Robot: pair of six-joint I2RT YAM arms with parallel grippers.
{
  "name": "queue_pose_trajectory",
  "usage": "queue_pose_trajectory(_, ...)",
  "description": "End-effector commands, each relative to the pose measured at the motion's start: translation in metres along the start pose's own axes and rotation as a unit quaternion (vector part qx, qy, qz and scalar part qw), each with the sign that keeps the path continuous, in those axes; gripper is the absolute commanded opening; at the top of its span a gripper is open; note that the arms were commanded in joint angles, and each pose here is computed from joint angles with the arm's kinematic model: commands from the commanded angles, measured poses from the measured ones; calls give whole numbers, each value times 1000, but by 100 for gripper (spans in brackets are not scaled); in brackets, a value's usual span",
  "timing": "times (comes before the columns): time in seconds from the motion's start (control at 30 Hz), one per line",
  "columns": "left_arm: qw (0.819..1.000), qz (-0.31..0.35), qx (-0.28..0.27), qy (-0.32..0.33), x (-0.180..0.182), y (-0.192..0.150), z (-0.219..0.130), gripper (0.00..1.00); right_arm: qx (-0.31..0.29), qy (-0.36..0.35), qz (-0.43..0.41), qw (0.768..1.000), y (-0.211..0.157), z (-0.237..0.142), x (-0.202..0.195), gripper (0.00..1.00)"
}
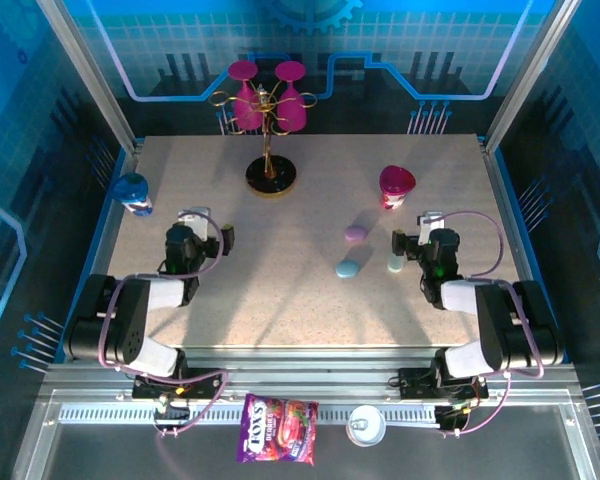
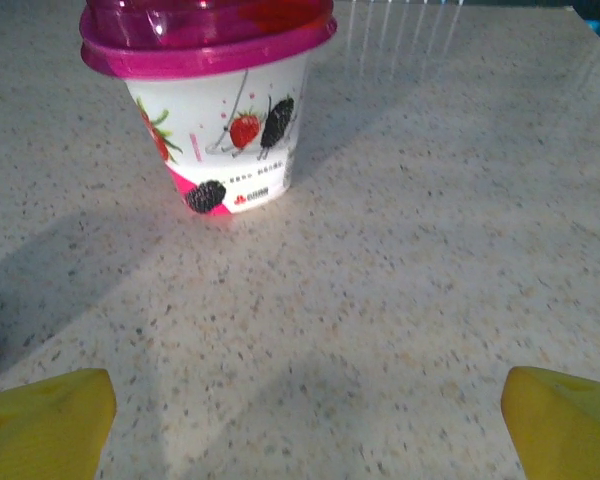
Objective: Insert the wireless bluetooth earbuds into the charging case
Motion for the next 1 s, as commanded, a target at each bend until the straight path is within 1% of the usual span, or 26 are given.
queue_pose_trajectory(0.0,998,-43,-26,-26,3,5,8,99,-62,57,-8,996,22,8,14,100)
queue_pose_trajectory(0.03,998,-49,-34,-23,6,6,8,99,-60,64,-12,996,22,8,16,100)
queue_pose_trajectory(0.07,998,-49,-28,-24,6,5,8,99,-49,64,-13,997,20,8,16,100)
queue_pose_trajectory(0.13,998,-48,-30,-20,7,6,8,99,-59,61,-10,996,22,8,14,100)
queue_pose_trajectory(0.33,999,-45,-27,-13,7,5,8,99,-52,56,-9,997,22,10,13,100)
queue_pose_trajectory(0.97,999,-44,-24,-16,6,4,9,99,-60,54,-8,997,22,8,13,100)
Point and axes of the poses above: each hand's point on the last joint's axis, 136 mm out from that joint toward the fingers, its own z axis out along the fingers, its own x axis along the line the jaws close on, y = z × x, the point moved 2 cm from there along -z, back along the fingers, and after that the axes turned 14 degrees about z, right-handed, at the moved point
